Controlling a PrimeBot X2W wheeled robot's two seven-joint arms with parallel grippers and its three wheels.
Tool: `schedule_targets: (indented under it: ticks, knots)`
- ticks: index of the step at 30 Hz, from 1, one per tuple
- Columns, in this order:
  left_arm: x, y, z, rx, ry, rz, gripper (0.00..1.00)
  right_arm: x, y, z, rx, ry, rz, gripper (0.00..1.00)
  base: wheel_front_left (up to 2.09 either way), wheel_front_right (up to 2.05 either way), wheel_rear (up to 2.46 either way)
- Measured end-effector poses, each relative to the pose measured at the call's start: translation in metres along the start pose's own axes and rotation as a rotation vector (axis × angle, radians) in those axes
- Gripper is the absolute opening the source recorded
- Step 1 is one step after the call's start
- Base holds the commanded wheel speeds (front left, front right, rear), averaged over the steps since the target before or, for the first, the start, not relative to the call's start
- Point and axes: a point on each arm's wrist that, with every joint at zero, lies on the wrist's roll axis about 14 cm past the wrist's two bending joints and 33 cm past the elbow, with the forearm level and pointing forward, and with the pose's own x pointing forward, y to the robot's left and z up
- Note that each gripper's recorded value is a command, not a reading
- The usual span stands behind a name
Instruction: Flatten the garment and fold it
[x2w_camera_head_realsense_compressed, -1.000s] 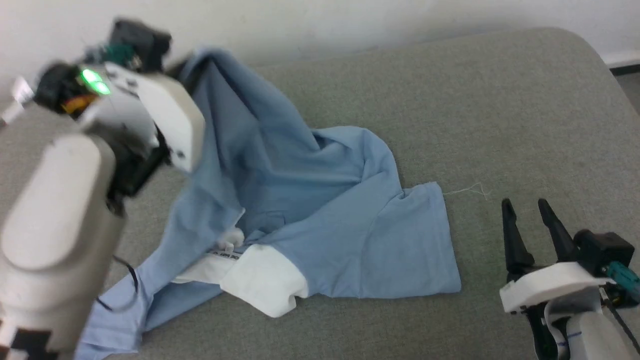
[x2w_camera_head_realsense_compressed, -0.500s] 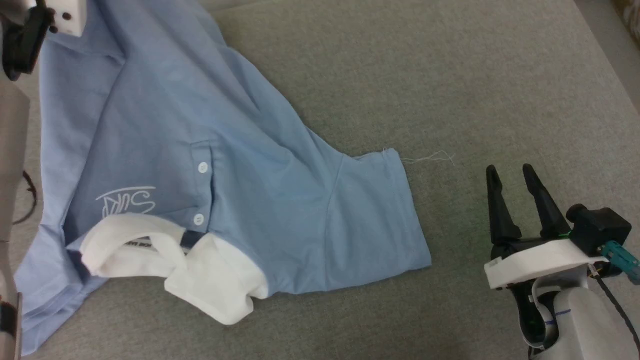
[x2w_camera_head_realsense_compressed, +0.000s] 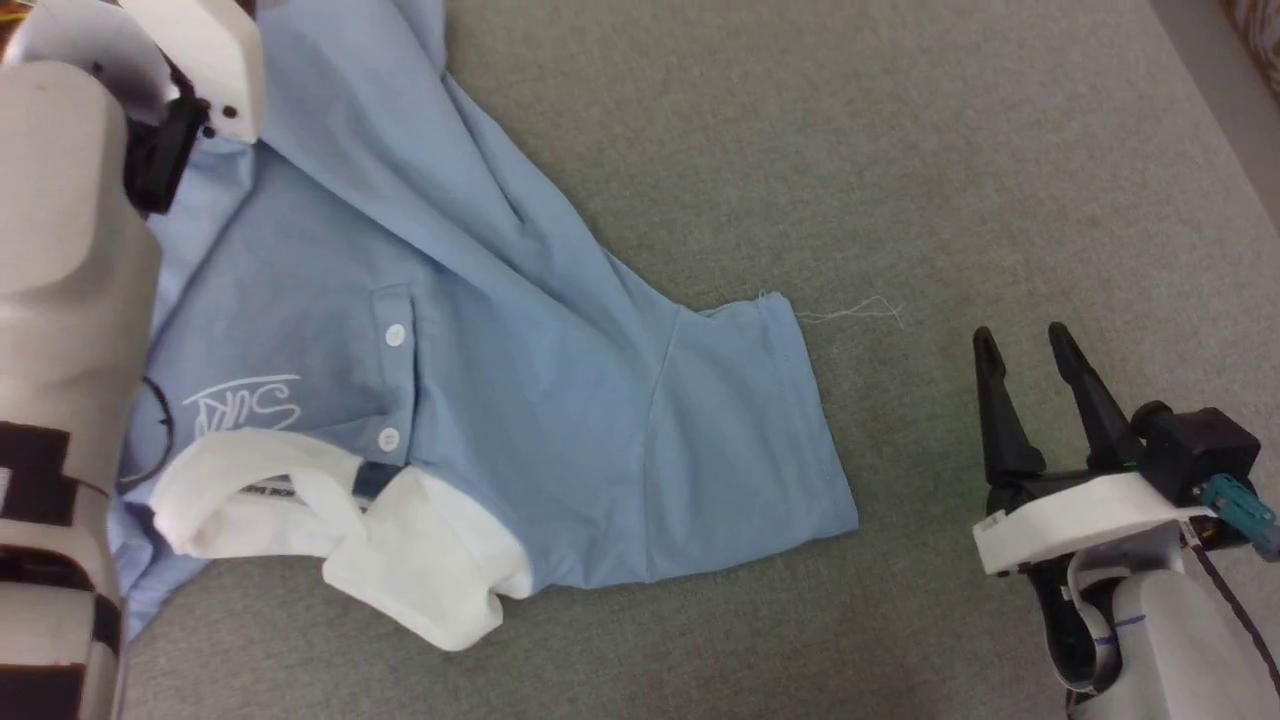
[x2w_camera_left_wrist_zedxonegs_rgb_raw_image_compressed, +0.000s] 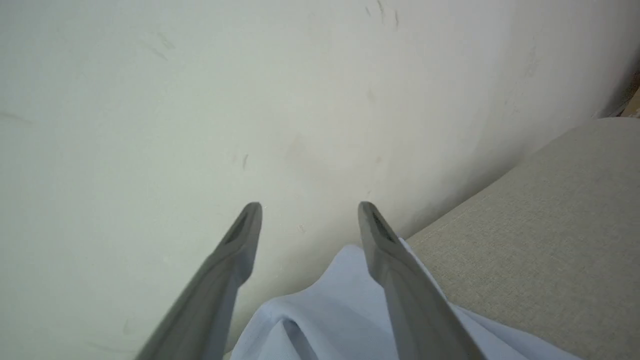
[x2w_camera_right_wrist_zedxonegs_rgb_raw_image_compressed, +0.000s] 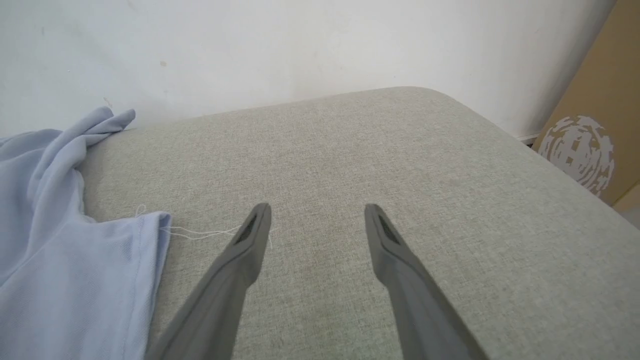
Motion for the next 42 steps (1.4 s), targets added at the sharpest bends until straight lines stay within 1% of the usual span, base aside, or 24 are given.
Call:
schedule_targets:
  ticks: [4,8,12,16,20,25,28,31,33,37,40,42]
  knots:
    - [-0.019,-0.001,0.023,-0.049,-0.102,0.012,1.0,-0.006,-0.001,0.008,-0.012,-0.007,0.002,1.0,0.0,0.0,0.0]
    - [-0.051,0.007,0.032,-0.11,-0.154,0.049,1.0,-0.012,0.002,0.016,-0.018,-0.011,0.013,1.0,0.0,0.0,0.0]
    - [-0.094,0.024,0.031,-0.137,-0.19,0.105,1.0,-0.017,0.013,0.024,-0.009,-0.024,0.048,1.0,0.0,0.0,0.0]
    - [-0.143,0.041,0.025,-0.165,-0.225,0.19,1.0,-0.018,0.027,0.032,-0.001,-0.037,0.091,1.0,0.0,0.0,0.0]
    - [-0.2,0.049,0.012,-0.184,-0.243,0.276,1.0,-0.018,0.044,0.04,0.003,-0.053,0.141,1.0,0.0,0.0,0.0]
    - [-0.266,0.039,-0.001,-0.215,-0.261,0.364,1.0,-0.022,0.059,0.042,0.005,-0.053,0.189,1.0,0.0,0.0,0.0]
    - [-0.299,0.023,-0.005,-0.277,-0.28,0.385,1.0,-0.027,0.063,0.039,0.003,-0.039,0.204,1.0,0.0,0.0,0.0]
    - [-0.326,0.007,-0.016,-0.307,-0.264,0.396,1.0,-0.032,0.076,0.032,-0.015,-0.002,0.249,1.0,0.0,0.0,0.0]
    - [-0.341,0.0,-0.02,-0.297,-0.254,0.408,1.0,-0.035,0.086,0.028,-0.028,0.023,0.28,1.0,0.0,0.0,0.0]
    - [-0.359,-0.008,-0.023,-0.235,-0.243,0.433,1.0,-0.035,0.094,0.019,-0.067,0.092,0.319,1.0,0.0,0.0,0.0]
    - [-0.363,-0.015,-0.017,-0.208,-0.259,0.445,1.0,-0.035,0.099,0.006,-0.123,0.188,0.353,1.0,0.0,0.0,0.0]
    - [-0.365,-0.02,-0.017,-0.192,-0.259,0.449,1.0,-0.035,0.095,-0.005,-0.129,0.271,0.347,1.0,0.0,0.0,0.0]
